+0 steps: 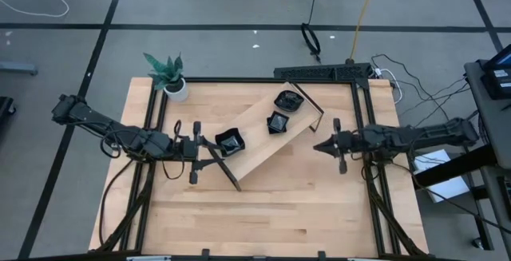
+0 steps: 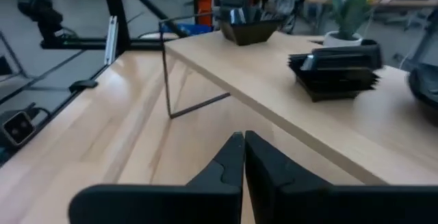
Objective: Pick & Place Mini shaped plates
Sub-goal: Return to Home Position
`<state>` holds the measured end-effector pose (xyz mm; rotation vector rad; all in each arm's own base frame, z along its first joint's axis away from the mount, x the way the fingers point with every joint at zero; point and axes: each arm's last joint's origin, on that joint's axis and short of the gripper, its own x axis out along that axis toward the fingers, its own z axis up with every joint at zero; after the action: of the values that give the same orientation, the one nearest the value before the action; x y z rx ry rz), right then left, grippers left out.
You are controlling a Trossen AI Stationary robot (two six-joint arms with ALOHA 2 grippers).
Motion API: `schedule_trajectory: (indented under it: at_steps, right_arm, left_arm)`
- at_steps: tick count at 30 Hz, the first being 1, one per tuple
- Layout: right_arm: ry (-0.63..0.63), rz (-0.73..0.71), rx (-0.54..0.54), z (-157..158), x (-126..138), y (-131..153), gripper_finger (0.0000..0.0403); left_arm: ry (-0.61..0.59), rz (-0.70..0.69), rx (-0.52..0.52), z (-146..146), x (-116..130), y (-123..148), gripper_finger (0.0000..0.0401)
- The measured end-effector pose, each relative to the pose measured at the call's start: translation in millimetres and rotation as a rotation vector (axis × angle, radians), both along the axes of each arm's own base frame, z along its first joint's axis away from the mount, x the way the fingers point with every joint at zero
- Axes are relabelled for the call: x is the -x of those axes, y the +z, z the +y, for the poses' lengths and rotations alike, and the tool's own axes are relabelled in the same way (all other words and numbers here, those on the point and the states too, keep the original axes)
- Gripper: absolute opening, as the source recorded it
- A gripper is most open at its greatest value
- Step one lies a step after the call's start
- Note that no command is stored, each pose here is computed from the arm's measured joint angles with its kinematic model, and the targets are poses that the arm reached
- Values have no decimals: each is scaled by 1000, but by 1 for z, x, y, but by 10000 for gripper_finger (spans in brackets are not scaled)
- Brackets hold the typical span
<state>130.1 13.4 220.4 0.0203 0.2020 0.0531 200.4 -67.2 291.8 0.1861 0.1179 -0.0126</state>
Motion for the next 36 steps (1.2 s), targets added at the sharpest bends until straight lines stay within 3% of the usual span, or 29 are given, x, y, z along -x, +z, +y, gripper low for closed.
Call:
schedule_trajectory:
  at_steps: [4,8,16,20,28,33,36]
  right_arm:
    - [-31,-61,21,0,13,-20,0]
    - [-23,-107,23,0,22,-38,0]
    - [-15,-212,38,-1,31,-49,0]
    - [-10,-249,57,-1,34,-47,0]
    - [-12,-272,124,-1,34,-47,0]
    - [11,-265,124,-1,34,-48,0]
    - [48,-257,142,0,34,-49,0]
  left_arm:
    - [-2,55,45,0,1,-10,152]
    - [5,76,104,3,8,-49,152]
    - [8,-145,226,17,43,-103,152]
    - [8,-176,261,23,59,-125,152]
    - [20,-145,235,22,60,-127,152]
    - [137,-137,239,25,71,-125,152]
    - [116,-104,236,25,79,-126,152]
